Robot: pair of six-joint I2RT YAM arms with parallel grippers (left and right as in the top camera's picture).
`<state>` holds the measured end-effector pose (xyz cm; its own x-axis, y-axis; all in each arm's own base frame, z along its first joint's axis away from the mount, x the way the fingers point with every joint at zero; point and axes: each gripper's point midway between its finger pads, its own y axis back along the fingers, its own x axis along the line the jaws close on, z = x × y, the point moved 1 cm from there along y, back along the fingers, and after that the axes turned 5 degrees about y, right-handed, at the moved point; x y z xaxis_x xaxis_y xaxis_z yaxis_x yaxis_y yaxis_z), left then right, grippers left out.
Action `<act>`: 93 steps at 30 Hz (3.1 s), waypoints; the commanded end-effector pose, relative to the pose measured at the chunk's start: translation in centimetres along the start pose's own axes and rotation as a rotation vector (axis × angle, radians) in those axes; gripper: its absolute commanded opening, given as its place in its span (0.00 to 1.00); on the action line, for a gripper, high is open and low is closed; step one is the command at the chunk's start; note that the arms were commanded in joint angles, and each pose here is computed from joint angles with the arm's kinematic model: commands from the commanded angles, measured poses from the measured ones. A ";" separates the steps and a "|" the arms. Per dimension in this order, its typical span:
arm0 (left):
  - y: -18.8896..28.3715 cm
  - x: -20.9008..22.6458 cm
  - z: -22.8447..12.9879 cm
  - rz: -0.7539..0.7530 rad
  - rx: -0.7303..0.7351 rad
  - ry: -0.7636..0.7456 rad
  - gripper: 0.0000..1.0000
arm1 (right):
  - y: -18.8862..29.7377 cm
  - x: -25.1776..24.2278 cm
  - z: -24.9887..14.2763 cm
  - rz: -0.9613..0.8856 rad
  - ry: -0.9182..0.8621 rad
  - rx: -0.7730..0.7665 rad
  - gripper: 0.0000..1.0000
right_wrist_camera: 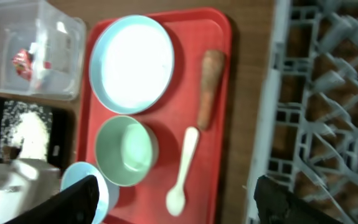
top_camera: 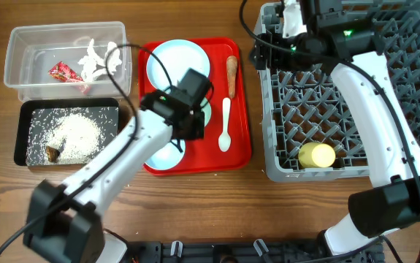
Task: Sort waste into correct bins and load items into the dishwasher rack
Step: 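Reach the right gripper to the green bowl and grasp its rim, then lift the green bowl with the right gripper and place it in the rack, then withdraw the right gripper from the rack toward the red tray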
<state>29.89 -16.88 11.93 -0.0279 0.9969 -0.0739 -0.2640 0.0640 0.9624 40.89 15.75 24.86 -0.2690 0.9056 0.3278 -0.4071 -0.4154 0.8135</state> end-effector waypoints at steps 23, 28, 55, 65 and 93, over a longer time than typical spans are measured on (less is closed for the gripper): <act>4.0 19.5 7.6 0.072 -0.189 0.678 0.55 | -20.8 5.9 -10.4 0.045 0.006 0.413 0.45; 4.0 19.5 7.9 0.067 -0.201 0.677 0.66 | -21.5 6.3 -11.3 0.046 0.012 0.421 0.28; 4.0 19.5 7.8 0.068 -0.200 0.677 1.00 | 9.0 -10.7 6.3 -0.836 -0.198 -0.452 0.04; 4.0 19.5 7.8 0.067 -0.201 0.677 1.00 | 3.7 -17.1 9.6 -1.477 0.301 -0.162 0.04; 4.0 19.5 7.8 0.068 -0.200 0.677 1.00 | -5.2 -16.1 8.2 -1.512 0.525 0.015 0.04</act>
<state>35.69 3.08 15.87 -0.6283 0.7484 -0.2126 -0.3962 -0.0726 0.9153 54.93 4.08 21.19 0.1410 0.3606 -0.9220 -0.5763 0.7872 0.2198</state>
